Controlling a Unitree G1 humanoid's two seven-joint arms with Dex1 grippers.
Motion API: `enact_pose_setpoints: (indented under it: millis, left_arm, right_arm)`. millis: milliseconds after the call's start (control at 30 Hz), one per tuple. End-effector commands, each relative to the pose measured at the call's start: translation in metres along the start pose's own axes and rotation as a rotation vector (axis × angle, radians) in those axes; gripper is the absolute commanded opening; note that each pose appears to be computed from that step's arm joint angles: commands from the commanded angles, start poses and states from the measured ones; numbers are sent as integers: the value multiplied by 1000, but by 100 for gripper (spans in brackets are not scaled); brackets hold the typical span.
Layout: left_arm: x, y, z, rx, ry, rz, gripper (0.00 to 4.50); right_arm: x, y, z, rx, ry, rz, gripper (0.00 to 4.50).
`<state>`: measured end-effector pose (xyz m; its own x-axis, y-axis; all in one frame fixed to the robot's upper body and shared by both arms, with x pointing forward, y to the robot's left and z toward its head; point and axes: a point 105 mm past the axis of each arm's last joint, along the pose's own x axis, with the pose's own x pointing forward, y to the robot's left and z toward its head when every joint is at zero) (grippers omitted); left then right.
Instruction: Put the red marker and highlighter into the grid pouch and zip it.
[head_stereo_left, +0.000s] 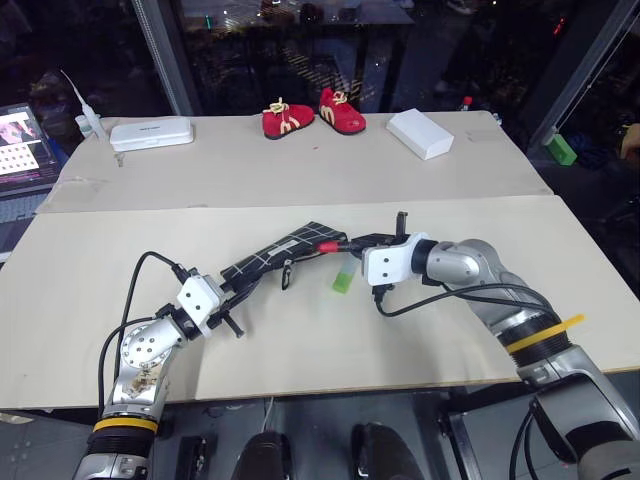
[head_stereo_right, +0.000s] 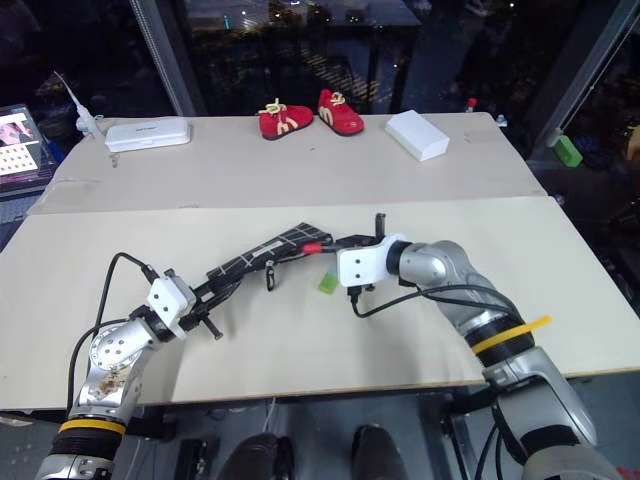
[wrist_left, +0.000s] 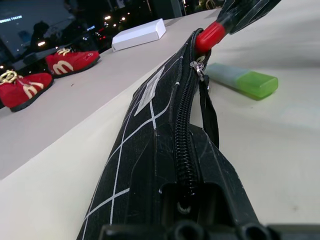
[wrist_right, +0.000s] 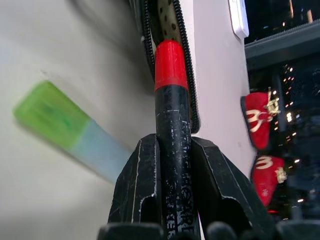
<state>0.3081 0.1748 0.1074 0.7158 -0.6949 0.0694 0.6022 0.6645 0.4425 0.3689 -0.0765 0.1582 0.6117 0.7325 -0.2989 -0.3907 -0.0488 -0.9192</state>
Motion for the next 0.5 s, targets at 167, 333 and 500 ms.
enact_pose_setpoints:
  millis: [167,333,500]
  left_arm:
    - [3,3,12,16,-41,0,0]
    - [5,4,12,16,-41,-4,0]
    - [6,4,12,20,-45,-7,0]
  right_arm:
    - [16,-19,21,-97,-72,-45,52]
    - [36,-7,50,-133,-170,3,52]
    - [50,3,60,-193,-204,32,52]
